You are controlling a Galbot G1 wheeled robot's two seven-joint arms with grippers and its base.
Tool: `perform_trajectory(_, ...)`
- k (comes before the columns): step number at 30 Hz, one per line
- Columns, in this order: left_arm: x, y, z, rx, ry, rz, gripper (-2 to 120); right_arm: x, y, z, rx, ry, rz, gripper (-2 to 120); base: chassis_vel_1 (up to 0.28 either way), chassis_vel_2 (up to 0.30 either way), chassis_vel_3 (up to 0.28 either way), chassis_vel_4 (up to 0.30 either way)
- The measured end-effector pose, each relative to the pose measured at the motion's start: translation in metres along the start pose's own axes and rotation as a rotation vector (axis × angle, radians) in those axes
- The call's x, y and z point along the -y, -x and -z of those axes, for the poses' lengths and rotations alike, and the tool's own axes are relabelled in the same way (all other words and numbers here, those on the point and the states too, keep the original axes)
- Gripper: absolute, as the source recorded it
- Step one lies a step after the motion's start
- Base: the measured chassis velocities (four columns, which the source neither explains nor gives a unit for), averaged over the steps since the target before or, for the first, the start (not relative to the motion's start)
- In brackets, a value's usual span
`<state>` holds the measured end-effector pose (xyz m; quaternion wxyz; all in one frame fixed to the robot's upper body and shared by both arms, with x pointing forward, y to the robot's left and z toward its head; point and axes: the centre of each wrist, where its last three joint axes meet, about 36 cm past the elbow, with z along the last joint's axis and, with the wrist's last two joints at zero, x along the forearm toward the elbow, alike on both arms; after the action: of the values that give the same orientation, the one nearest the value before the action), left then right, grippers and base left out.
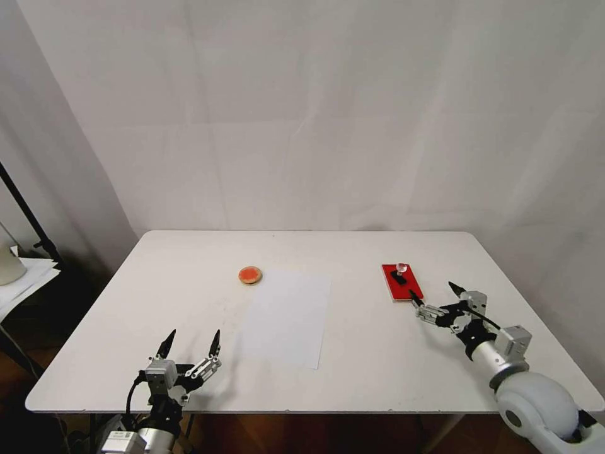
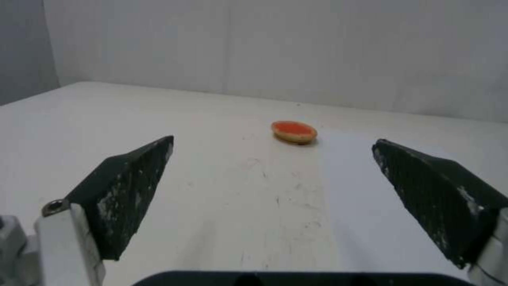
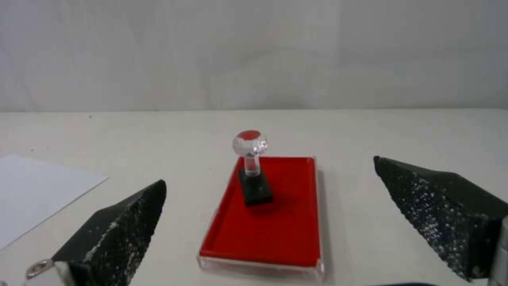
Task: Pick up the stamp from the ink pad and place it onto another ink pad.
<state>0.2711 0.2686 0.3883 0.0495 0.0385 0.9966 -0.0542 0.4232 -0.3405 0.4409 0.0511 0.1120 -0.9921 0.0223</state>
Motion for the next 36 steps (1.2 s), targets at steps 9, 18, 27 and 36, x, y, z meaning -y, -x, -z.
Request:
perform_trajectory(9, 0.000, 0.000, 0.000, 0.000, 0.000, 0.000, 100, -0.007, 0.052, -0.007, -0.027, 0.038, 0.025, 100, 0.000, 0.000, 0.000, 0.000)
perform_trajectory(18, 0.000, 0.000, 0.000, 0.000, 0.000, 0.000, 100, -0.008, 0.083, -0.014, -0.047, 0.078, -0.009, 96, 0.000, 0.000, 0.000, 0.000)
perform_trajectory(27, 0.000, 0.000, 0.000, 0.000, 0.000, 0.000, 100, -0.006, 0.089, -0.016, -0.057, 0.092, -0.027, 74, 0.000, 0.000, 0.000, 0.000)
perform_trajectory(36, 0.000, 0.000, 0.000, 0.000, 0.000, 0.000, 100, -0.007, 0.087, -0.019, -0.076, 0.088, -0.029, 42, 0.000, 0.000, 0.000, 0.000)
